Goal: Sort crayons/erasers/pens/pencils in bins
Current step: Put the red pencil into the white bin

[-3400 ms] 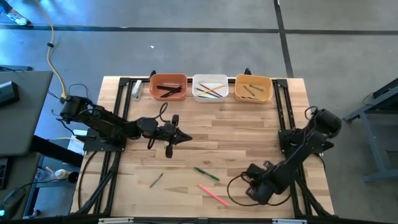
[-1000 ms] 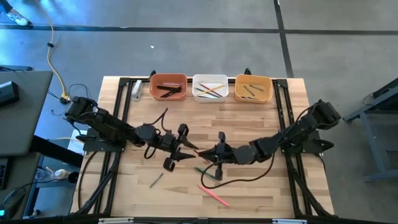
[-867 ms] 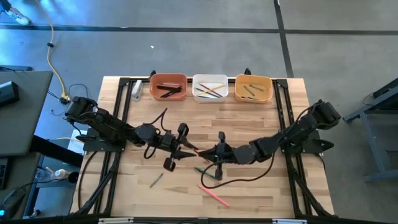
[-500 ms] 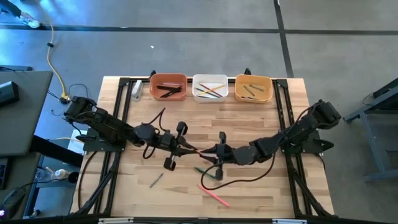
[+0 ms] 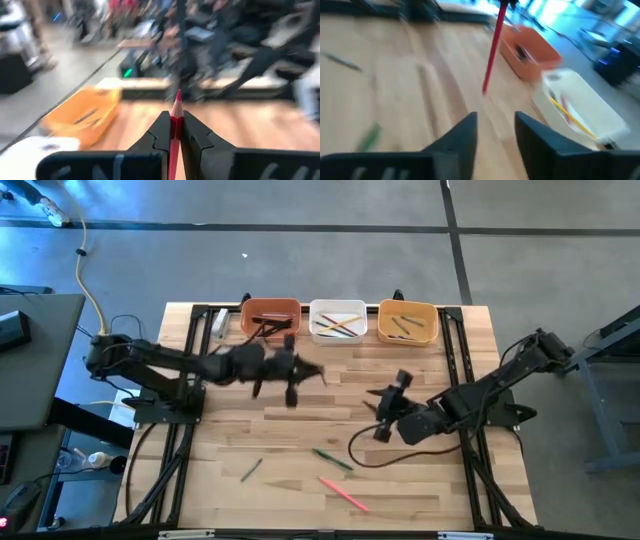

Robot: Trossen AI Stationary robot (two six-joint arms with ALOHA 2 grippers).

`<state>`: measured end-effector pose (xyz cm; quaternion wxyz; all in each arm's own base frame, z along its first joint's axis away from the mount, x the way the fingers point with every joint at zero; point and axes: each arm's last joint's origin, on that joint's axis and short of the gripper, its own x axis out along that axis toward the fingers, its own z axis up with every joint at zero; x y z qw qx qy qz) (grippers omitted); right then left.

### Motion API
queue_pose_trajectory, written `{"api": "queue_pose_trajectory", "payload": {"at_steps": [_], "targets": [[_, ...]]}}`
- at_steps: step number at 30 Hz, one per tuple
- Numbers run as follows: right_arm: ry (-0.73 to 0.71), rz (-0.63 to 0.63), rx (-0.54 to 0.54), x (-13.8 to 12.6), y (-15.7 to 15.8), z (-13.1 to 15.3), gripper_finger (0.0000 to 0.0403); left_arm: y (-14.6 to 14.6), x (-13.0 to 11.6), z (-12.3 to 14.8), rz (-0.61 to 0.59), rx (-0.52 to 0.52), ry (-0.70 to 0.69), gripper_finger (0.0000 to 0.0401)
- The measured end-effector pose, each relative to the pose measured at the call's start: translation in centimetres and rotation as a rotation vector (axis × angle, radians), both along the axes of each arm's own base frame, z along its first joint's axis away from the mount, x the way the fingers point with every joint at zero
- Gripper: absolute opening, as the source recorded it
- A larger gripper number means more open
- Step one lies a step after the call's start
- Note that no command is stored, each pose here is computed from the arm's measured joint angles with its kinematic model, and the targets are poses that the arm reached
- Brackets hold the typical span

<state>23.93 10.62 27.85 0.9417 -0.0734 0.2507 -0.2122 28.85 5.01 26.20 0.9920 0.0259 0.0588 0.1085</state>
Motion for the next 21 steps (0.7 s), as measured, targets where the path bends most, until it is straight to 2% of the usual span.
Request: {"api": "queue_pose_trajectory", "payload": {"at_steps": [6, 9, 14, 21], "targets": [[0.111, -0.08, -0.039, -0.6, -1.2, -1.1, 0.001, 6.1, 1.3, 1.4, 0.152, 0.049, 0.204, 0.0001], [0.123, -0.104, -0.062, -0.6, -1.7, -1.1, 0.0016, 9.3, 2.4, 1.6, 0.164, 0.048, 0.221, 0.0001], [0.146, -0.114, -0.093, -0.5, -2.1, -1.2, 0.0004, 14.0, 4.6, 1.3, 0.188, 0.065, 0.362, 0.0001], [0.158, -0.146, -0.112, -0.8, -2.5, -2.0, 0.0001, 18.8, 7.2, 0.4, 0.19, 0.074, 0.525, 0.0]]}}
